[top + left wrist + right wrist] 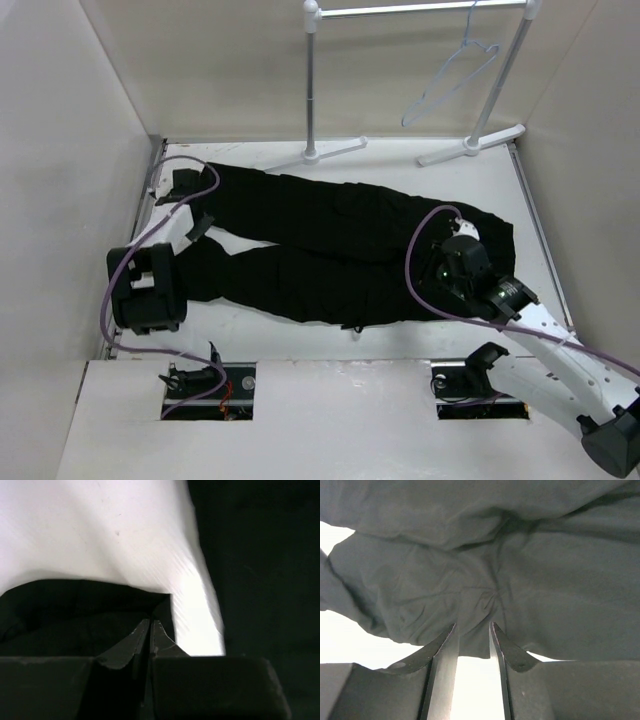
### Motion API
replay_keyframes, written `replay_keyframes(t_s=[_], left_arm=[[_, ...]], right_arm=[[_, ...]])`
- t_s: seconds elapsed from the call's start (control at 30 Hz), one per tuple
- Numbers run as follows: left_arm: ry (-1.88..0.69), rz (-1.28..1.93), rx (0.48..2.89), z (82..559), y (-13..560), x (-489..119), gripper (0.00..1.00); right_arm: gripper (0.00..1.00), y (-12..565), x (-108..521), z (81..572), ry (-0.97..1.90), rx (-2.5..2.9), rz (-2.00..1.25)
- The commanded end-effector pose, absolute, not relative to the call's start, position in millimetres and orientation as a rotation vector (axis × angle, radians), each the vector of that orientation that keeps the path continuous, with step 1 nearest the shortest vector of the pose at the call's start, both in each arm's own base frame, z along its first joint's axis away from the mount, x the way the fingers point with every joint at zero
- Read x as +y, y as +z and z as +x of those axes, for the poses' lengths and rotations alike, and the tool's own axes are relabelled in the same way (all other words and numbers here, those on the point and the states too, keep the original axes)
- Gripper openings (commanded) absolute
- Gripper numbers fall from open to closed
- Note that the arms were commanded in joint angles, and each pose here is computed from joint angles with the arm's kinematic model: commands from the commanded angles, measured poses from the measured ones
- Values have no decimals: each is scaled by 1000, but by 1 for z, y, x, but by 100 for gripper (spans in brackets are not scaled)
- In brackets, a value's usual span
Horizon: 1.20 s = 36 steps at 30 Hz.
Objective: Place the trousers on the hanger
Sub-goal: Flatten out the trousers at the center of the board.
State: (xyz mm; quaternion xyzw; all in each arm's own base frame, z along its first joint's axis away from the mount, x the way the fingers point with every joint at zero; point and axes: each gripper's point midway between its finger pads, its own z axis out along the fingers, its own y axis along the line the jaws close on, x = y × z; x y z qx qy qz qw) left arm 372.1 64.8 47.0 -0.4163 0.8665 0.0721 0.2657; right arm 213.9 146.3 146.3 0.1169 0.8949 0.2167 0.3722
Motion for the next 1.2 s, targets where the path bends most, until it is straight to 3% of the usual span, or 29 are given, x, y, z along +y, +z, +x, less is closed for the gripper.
replay_keyframes(t_s=[0.0,0.17,0.27,0.53,0.7,0.9,0.97,1.07,1.17], left_arm=[[81,-1051,2087,389,164,61,1],[-63,-958,1909,360,279,38,0],[-83,-970,1842,316,301,38,1],[176,-1348,1804,192,191,102,2],[293,-1609,1752,173,124,127,4],[347,-1714,1666,194,128,167,2],[327,-1712,1632,206,144,175,1],[253,-1672,1531,232,188,184,1],[178,-1583,1488,268,241,184,1]], right_arm=[[37,173,148,235,596,2193,315],[40,182,139,249,573,2162,335],[41,182,135,254,564,2151,349],[43,164,138,248,562,2201,358],[51,156,140,241,577,2228,356],[61,154,119,231,533,2217,434],[56,148,96,230,466,2203,552],[26,145,65,230,424,2179,732],[20,151,53,233,450,2159,804]])
